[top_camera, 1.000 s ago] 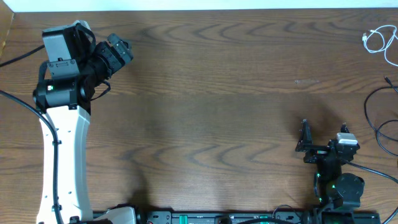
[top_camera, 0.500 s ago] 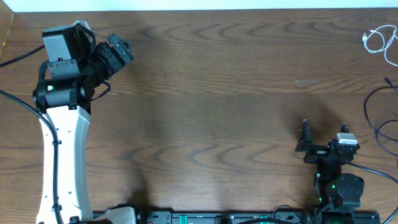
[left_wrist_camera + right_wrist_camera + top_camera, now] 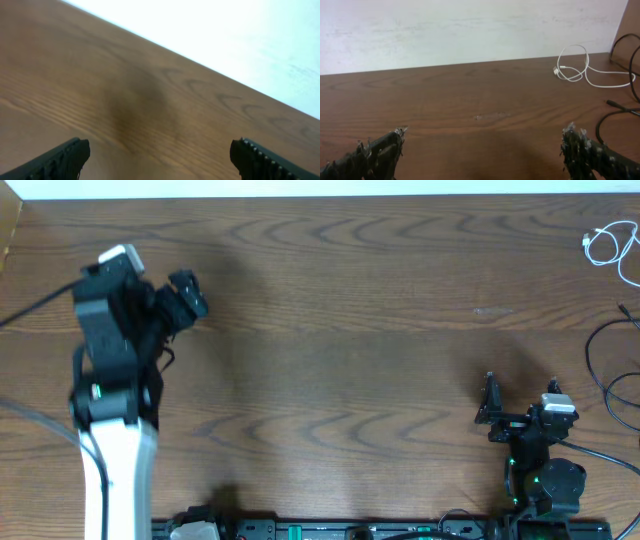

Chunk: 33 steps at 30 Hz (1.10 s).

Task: Untangle cables

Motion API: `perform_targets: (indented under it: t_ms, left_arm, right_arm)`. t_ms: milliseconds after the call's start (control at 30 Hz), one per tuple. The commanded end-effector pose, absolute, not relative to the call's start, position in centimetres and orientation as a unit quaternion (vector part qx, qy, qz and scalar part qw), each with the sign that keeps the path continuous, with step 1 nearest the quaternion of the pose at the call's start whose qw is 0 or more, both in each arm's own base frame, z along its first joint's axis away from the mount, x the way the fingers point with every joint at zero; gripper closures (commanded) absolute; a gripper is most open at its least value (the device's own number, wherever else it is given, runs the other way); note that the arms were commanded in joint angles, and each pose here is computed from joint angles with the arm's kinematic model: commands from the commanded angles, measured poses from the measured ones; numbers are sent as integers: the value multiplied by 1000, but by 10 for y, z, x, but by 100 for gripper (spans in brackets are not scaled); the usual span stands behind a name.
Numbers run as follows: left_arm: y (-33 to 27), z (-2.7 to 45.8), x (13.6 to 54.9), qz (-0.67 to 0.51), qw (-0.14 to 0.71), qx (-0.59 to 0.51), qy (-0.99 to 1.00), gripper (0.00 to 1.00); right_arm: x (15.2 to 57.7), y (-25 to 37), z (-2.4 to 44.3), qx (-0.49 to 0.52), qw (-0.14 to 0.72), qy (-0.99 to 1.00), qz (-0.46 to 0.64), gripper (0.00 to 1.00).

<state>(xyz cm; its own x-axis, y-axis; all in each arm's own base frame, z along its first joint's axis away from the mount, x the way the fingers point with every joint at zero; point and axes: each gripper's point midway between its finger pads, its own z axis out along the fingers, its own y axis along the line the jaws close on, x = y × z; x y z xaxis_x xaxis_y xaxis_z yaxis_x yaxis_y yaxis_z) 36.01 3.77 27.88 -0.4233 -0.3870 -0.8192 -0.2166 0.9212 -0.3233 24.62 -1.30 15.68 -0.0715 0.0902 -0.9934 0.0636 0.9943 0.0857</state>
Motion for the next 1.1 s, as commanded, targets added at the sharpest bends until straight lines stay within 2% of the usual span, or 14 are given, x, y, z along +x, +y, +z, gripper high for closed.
perform_targets:
  t_ms: [0,133,300,400,633,900,1067]
  left_arm:
    - [36,270,332,-49,565,-123,814,5]
    - [30,251,309,-45,616,-98,781,5]
    - [14,217,280,0,663,-12,748,5]
    - [16,200,267,18,681,-22,732,5]
    - [16,166,254,30,692,-25,721,5]
    - [16,129,243,33,637,-20,770,5]
    - [15,137,243,31,650,-20,759,5]
  right_arm:
    - [246,-13,156,53,680,731,13,1]
    - [246,-13,156,53,680,731,13,1]
    - [246,-13,156,53,680,731,13,1]
    - [246,-13,156,53,680,731,13,1]
    - [246,-13,156,53,680,731,13,1]
    - [246,-13,156,53,680,731,13,1]
    - [246,-13,156,53,680,731,13,1]
